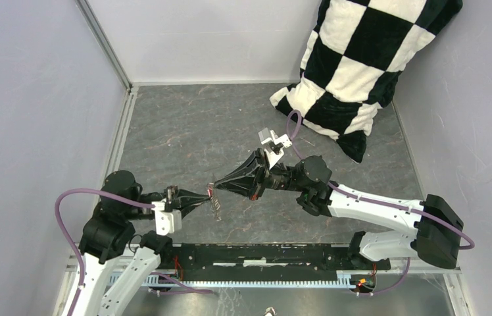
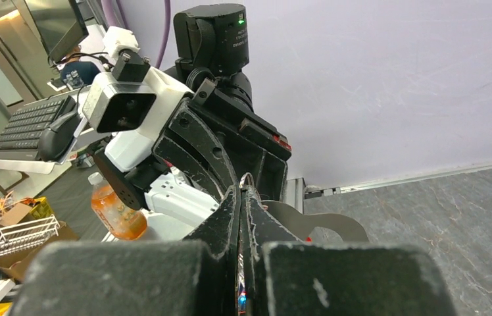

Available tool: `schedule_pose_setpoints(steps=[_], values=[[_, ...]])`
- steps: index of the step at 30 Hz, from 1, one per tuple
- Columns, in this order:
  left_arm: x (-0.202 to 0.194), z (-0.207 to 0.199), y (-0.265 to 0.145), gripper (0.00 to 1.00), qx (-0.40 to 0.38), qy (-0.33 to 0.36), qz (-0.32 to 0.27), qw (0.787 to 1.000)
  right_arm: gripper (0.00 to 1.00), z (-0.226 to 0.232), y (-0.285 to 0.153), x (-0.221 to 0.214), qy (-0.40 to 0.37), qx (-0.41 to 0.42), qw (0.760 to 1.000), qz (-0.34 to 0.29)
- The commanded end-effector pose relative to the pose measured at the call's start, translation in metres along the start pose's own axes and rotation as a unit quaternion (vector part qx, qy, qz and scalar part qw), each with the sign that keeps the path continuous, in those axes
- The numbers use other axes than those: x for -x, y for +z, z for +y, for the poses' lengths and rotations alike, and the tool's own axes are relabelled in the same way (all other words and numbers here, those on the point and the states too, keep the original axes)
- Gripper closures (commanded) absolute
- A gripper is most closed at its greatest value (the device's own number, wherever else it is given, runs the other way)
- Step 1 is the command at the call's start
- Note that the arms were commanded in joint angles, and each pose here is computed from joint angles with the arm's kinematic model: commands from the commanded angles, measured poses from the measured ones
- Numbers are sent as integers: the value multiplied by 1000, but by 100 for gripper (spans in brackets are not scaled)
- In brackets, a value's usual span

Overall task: Put the keys on the keyring
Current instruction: Adjust the key on the keyring.

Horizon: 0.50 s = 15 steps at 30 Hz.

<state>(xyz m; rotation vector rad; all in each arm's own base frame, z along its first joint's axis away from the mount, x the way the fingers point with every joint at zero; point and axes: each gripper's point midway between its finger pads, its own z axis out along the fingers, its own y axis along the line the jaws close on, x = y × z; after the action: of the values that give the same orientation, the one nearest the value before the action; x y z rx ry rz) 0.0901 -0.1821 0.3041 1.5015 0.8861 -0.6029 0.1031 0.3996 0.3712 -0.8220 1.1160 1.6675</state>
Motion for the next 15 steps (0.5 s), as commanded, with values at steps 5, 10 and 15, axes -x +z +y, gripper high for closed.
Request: schedule_pose_setpoints(steps=[5, 10, 15], values=[[23, 39, -17, 72, 102, -55, 24, 993, 100, -1, -6, 13, -75, -19, 997, 1], [50, 45, -17, 48, 108, -157, -5, 982, 100, 1, -8, 8, -98, -10, 995, 22], [44, 42, -6, 40, 75, -198, -15, 977, 100, 10, -7, 12, -116, 15, 993, 21]])
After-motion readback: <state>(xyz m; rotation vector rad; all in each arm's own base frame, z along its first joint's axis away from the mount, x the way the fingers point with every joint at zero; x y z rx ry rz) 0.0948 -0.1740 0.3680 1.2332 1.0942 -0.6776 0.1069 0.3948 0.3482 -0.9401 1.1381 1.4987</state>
